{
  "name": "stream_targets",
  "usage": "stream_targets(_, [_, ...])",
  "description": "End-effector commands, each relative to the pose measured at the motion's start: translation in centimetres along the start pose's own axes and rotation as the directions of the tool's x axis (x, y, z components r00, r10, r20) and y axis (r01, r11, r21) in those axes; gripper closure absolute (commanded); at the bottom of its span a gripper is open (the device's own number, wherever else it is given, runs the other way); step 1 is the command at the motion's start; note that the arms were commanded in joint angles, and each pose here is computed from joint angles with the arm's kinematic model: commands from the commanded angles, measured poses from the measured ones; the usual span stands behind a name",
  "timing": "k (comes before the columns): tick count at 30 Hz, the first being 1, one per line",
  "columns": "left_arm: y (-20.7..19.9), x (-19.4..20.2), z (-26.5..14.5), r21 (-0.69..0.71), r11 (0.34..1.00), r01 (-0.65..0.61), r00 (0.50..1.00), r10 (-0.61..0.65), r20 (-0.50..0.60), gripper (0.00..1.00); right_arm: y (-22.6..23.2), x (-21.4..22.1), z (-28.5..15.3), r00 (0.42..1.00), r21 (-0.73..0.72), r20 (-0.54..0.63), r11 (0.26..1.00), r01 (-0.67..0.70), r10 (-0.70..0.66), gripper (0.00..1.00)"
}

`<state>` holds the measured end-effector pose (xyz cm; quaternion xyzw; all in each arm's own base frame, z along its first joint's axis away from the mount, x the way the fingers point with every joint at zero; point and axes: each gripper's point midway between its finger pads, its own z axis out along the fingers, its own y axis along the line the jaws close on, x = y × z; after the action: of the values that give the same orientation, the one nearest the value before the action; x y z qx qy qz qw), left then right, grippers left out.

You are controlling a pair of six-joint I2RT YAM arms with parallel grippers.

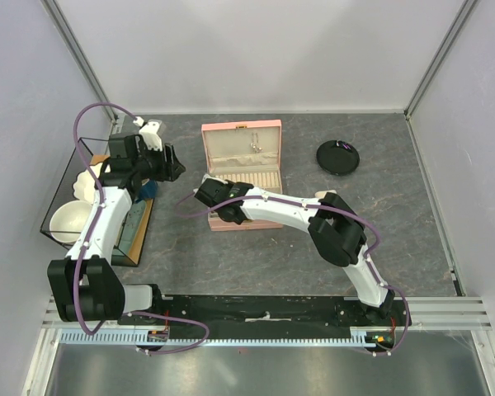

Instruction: Organize the mixed jewelry

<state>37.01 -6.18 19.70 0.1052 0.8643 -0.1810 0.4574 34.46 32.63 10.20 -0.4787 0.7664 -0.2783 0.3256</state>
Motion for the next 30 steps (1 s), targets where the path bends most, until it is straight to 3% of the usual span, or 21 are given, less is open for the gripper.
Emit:
stream_targets(1, [-0.6, -2.6, -1.3, 0.015, 1.0, -0.001, 0.997, 0.0, 0.079, 0.41, -1.5, -1.7, -2.9, 0.995, -0.015, 0.067, 0.998, -0.066, 0.067, 0.71])
stream_targets(10, [-0.7, -3.1, -2.3, 0.013, 1.0, -0.002, 0.995, 0.001, 0.1, 0.41, -3.8, -2.0, -5.9, 0.98, -0.023, 0.11, 0.986, -0.166, 0.167, 0.71])
stream_targets(17, [-1.0, -3.2, -3.1, 0.023, 1.0, -0.005, 0.994, 0.003, 0.108, 0.4, -4.1, 0.8, -8.9, 0.941, -0.121, 0.114, 0.944, -0.306, 0.32, 0.71])
stream_targets(25, [-2.1, -2.5, -3.4, 0.079, 0.997, -0.018, 0.996, 0.011, 0.093, 0.4, 0.8, 5.6, -10.6, 0.847, -0.339, 0.031, 0.803, -0.491, 0.531, 0.73])
stream_targets(30, [-2.5, -1.7, -3.1, 0.111, 0.994, -0.023, 0.997, 0.014, 0.079, 0.4, 4.5, 8.2, -10.3, 0.831, -0.404, -0.02, 0.756, -0.515, 0.556, 0.71])
